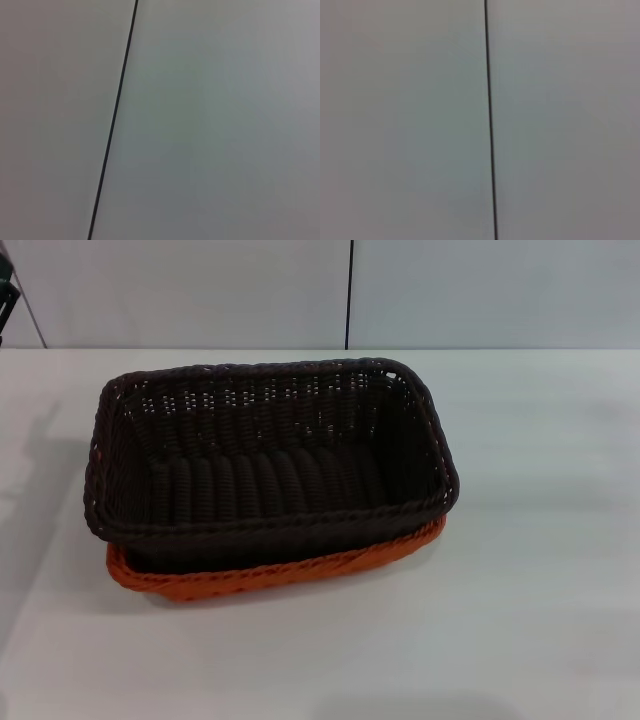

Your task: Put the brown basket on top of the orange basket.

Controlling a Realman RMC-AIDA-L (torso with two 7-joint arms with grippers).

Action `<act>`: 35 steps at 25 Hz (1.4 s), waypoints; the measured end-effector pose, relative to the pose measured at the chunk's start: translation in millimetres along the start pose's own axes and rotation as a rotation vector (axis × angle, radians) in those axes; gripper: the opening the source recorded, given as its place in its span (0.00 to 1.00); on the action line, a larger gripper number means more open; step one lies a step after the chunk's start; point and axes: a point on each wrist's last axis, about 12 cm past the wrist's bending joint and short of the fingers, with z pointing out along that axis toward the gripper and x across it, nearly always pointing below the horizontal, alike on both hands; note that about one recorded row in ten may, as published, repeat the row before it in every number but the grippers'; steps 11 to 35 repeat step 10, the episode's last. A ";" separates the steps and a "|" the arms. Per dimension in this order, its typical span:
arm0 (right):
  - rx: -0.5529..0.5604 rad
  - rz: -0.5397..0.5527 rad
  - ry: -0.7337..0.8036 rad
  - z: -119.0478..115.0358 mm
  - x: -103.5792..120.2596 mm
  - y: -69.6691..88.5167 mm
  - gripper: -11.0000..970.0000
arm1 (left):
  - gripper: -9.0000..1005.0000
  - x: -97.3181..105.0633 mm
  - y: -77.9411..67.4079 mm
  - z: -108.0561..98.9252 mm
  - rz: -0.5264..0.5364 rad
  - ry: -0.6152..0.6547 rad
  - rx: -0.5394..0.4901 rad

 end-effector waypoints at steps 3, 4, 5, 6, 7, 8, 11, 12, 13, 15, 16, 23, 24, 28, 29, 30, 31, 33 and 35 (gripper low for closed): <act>-0.007 0.000 0.010 5.9 -0.6 8.2 0.69 | 0.84 1.4 -1.8 4.2 -0.006 0.008 -0.002; -0.009 0.000 0.010 7.3 -0.9 10.7 0.69 | 0.84 1.6 -2.1 5.4 -0.006 0.010 -0.001; -0.008 0.001 0.009 8.2 -1.0 12.9 0.69 | 0.84 1.9 -3.2 8.9 -0.007 0.014 0.001; -0.005 0.005 0.007 8.8 -1.4 14.1 0.69 | 0.84 2.1 -3.6 9.8 -0.007 0.015 0.002; 0.000 0.013 0.003 9.7 -2.1 15.2 0.69 | 0.84 2.1 -4.4 11.4 -0.008 0.016 0.003; 0.009 0.026 -0.001 10.3 -2.7 15.8 0.69 | 0.84 2.1 -4.4 11.4 -0.008 0.016 0.003; 0.023 0.046 -0.010 11.7 -4.0 17.0 0.69 | 0.84 2.6 -5.6 13.4 -0.008 0.020 0.007; 0.023 0.046 -0.010 11.7 -4.0 17.0 0.69 | 0.84 2.6 -5.6 13.4 -0.008 0.020 0.007; 0.023 0.046 -0.010 11.7 -4.0 17.0 0.69 | 0.84 2.6 -5.6 13.4 -0.008 0.020 0.007; 0.023 0.046 -0.010 11.7 -4.0 17.0 0.69 | 0.84 2.6 -5.6 13.4 -0.008 0.020 0.007; 0.023 0.046 -0.010 11.7 -4.0 17.0 0.69 | 0.84 2.6 -5.6 13.4 -0.008 0.020 0.007; 0.023 0.046 -0.010 11.7 -4.0 17.0 0.69 | 0.84 2.6 -5.6 13.4 -0.008 0.020 0.007; 0.023 0.046 -0.010 11.7 -4.0 17.0 0.69 | 0.84 2.6 -5.6 13.4 -0.008 0.020 0.007; 0.023 0.046 -0.010 11.7 -4.0 17.0 0.69 | 0.84 2.6 -5.6 13.4 -0.008 0.020 0.007; 0.023 0.046 -0.010 11.7 -4.0 17.0 0.69 | 0.84 2.6 -5.6 13.4 -0.008 0.020 0.007; 0.023 0.046 -0.010 11.7 -4.0 17.0 0.69 | 0.84 2.6 -5.6 13.4 -0.008 0.020 0.007; 0.023 0.046 -0.010 11.7 -4.0 17.0 0.69 | 0.84 2.6 -5.6 13.4 -0.008 0.020 0.007; 0.023 0.046 -0.010 11.7 -4.0 17.0 0.69 | 0.84 2.6 -5.6 13.4 -0.008 0.020 0.007; 0.023 0.046 -0.010 11.7 -4.0 17.0 0.69 | 0.84 2.6 -5.6 13.4 -0.008 0.020 0.007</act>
